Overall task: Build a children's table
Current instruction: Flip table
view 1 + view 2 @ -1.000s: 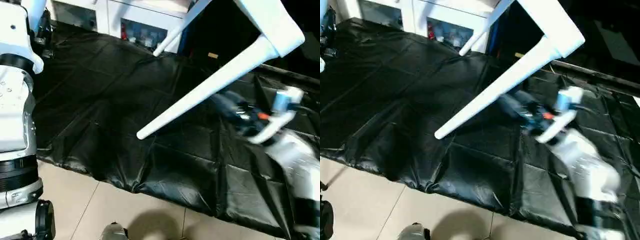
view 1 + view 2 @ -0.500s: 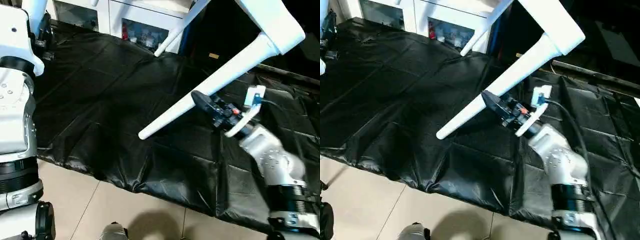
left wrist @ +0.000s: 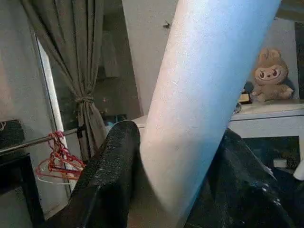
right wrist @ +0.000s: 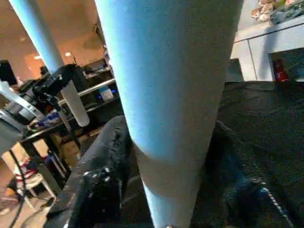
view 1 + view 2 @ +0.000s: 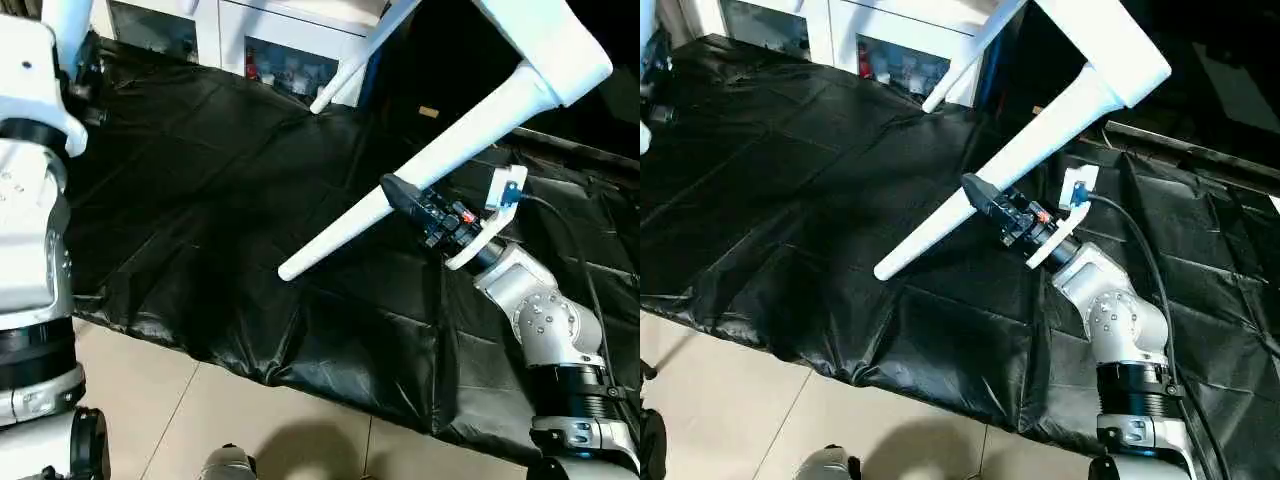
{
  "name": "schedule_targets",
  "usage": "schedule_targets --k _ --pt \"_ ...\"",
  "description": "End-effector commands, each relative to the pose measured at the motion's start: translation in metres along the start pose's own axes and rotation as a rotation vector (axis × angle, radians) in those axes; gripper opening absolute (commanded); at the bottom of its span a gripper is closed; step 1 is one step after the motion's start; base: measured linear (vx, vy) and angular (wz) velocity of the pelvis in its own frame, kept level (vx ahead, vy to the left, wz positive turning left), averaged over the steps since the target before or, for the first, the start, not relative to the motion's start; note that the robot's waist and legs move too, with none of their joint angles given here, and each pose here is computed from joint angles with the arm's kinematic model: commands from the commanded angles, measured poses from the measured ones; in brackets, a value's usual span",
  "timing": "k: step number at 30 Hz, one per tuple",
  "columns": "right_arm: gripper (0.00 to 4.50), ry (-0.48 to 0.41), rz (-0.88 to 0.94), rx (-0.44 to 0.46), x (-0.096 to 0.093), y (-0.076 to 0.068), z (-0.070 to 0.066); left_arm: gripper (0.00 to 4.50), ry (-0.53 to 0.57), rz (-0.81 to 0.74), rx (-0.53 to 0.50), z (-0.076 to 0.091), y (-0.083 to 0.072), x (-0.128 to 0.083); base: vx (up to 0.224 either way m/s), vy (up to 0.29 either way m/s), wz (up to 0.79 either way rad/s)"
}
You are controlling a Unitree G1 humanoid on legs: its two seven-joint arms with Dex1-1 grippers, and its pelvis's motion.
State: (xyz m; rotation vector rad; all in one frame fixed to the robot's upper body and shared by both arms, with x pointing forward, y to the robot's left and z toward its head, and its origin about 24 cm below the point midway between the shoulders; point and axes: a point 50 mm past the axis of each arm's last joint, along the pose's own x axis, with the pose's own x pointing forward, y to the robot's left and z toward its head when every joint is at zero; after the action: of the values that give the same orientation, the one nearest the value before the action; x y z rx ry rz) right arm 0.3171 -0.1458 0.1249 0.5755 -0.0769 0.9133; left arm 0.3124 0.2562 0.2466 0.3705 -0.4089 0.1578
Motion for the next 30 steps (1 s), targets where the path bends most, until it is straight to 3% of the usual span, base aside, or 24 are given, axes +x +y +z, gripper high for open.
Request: schedule_targets --k 1,7,9,16,19,23,30 --pt "2.07 -0.011 0.021 -0.079 0.008 0.009 0.012 1.96 -0.026 -0.024 -0.05 0.003 -0.007 -0.002 0.0 0.0 0.0" --pt "1.72 -0.034 -0.049 -0.169 0.006 0.015 0.022 1.92 0.045 -0.066 -0.072 -0.019 -0.018 -0.009 0.0 0.0 0.0" --pt "1.68 -0.034 -0.105 -0.234 0.002 0.019 0.026 1.86 0.093 -0.115 -0.085 -0.033 -0.03 -0.015 0.0 0.0 0.0" --pt "1.64 -0.051 -0.201 -0.28 -0.008 0.031 0.027 1.64 0.169 -0.206 -0.119 -0.058 -0.061 -0.025 0.0 0.0 0.0" --pt "1.64 -0.046 -0.22 -0.287 -0.01 0.037 0.023 1.61 0.193 -0.229 -0.132 -0.066 -0.072 -0.026 0.0 0.0 0.0" --pt "1.64 -0.017 -0.238 -0.29 -0.007 0.045 0.007 1.61 0.239 -0.262 -0.131 -0.084 -0.086 -0.024 0.0 0.0 0.0" --pt "1.64 0.019 -0.232 -0.294 0.0 0.05 -0.005 1.61 0.282 -0.244 -0.091 -0.099 -0.08 -0.026 0.0 0.0 0.0"
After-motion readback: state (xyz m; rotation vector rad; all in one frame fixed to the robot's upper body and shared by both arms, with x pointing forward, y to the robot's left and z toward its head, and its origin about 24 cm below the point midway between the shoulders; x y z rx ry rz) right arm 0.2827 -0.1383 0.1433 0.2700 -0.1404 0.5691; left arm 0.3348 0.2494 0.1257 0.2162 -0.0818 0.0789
